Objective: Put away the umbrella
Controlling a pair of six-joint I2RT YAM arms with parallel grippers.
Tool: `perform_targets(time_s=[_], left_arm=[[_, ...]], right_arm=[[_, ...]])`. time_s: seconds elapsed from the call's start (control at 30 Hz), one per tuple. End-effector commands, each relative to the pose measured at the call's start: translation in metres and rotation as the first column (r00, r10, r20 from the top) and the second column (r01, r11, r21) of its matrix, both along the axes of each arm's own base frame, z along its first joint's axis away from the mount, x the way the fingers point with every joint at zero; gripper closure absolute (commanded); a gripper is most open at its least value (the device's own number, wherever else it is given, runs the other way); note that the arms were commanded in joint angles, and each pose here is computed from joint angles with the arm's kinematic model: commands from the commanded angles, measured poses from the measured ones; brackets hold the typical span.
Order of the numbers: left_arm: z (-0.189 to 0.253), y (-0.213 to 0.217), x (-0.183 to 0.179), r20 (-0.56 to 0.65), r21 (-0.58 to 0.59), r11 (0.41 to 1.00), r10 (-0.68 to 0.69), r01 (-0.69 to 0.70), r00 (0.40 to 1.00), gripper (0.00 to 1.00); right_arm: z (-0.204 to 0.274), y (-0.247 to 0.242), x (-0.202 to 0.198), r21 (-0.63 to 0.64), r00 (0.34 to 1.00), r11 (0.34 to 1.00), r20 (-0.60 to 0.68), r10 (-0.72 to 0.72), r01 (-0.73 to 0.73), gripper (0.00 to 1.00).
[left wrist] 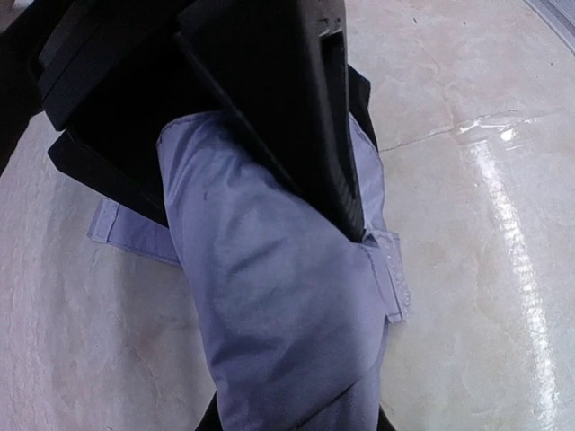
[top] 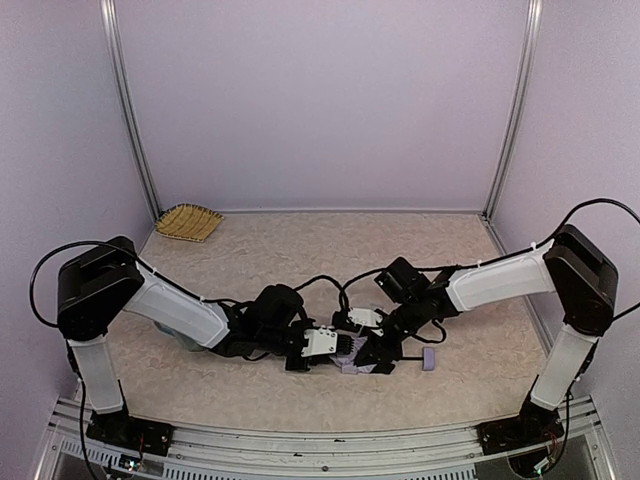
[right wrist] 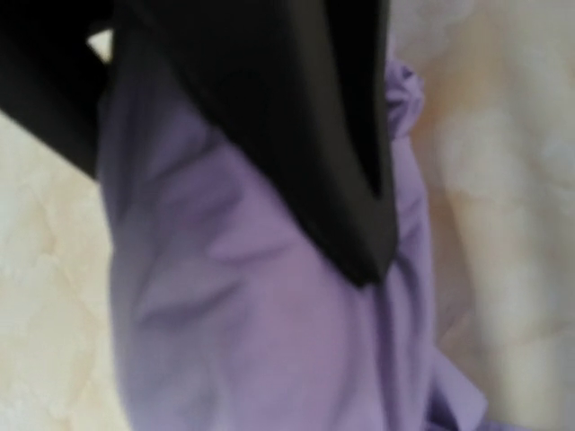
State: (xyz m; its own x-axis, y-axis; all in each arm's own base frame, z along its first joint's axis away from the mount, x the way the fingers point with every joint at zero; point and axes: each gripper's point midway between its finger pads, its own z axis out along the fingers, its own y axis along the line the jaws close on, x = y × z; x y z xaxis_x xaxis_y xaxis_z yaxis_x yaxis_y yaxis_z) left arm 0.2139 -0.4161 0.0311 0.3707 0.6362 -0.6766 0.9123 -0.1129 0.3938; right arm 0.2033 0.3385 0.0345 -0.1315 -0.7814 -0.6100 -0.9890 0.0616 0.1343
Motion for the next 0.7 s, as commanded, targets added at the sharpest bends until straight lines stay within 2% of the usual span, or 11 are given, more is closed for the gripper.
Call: perform_targets(time_s=[0.0, 0.03, 0.07, 0.17, 0.3, 0.33, 0.37, 0.53, 0.67], left_arm=[[-0.044, 0.035, 0.014, 0.018, 0.127, 0.976, 0.174, -0.175, 0.985, 1.00], [-0.036, 0.034, 0.019, 0.040, 0.089, 0.975, 0.203, -0.206, 0.978, 1.00], [-0.030, 0.037, 0.023, 0.055, 0.052, 0.969, 0.240, -0.243, 0.969, 1.00], [-0.001, 0.037, 0.030, 0.088, -0.075, 0.954, 0.298, -0.292, 0.951, 1.00], [0.036, 0.038, 0.039, 0.122, -0.204, 0.920, 0.364, -0.335, 0.924, 1.00], [0.050, 0.039, 0.042, 0.139, -0.245, 0.907, 0.384, -0.344, 0.913, 1.00], [0.060, 0.042, 0.045, 0.156, -0.270, 0.895, 0.404, -0.354, 0.901, 1.00], [0.122, 0.059, 0.064, 0.257, -0.391, 0.823, 0.528, -0.413, 0.809, 1.00], [0.173, 0.068, 0.066, 0.354, -0.440, 0.814, 0.546, -0.380, 0.760, 1.00]], right_arm=[[0.000, -0.011, -0.009, -0.032, 1.000, 0.999, 0.016, -0.019, 0.020, 0.53], [0.004, -0.011, -0.008, -0.027, 0.999, 0.999, 0.028, -0.027, 0.028, 0.44], [0.008, -0.012, -0.006, -0.028, 0.998, 0.999, 0.040, -0.041, 0.042, 0.39], [0.021, -0.016, 0.002, -0.016, 0.992, 0.996, 0.095, -0.081, 0.083, 0.31], [0.058, -0.017, 0.012, 0.070, 0.974, 0.990, 0.181, -0.133, 0.122, 0.19], [0.070, -0.017, 0.014, 0.097, 0.967, 0.987, 0.206, -0.149, 0.131, 0.06], [0.083, -0.018, 0.017, 0.124, 0.959, 0.982, 0.229, -0.165, 0.140, 0.01], [0.154, -0.030, 0.027, 0.292, 0.896, 0.939, 0.343, -0.283, 0.184, 0.00], [0.198, -0.040, 0.019, 0.457, 0.858, 0.874, 0.372, -0.354, 0.163, 0.00]])
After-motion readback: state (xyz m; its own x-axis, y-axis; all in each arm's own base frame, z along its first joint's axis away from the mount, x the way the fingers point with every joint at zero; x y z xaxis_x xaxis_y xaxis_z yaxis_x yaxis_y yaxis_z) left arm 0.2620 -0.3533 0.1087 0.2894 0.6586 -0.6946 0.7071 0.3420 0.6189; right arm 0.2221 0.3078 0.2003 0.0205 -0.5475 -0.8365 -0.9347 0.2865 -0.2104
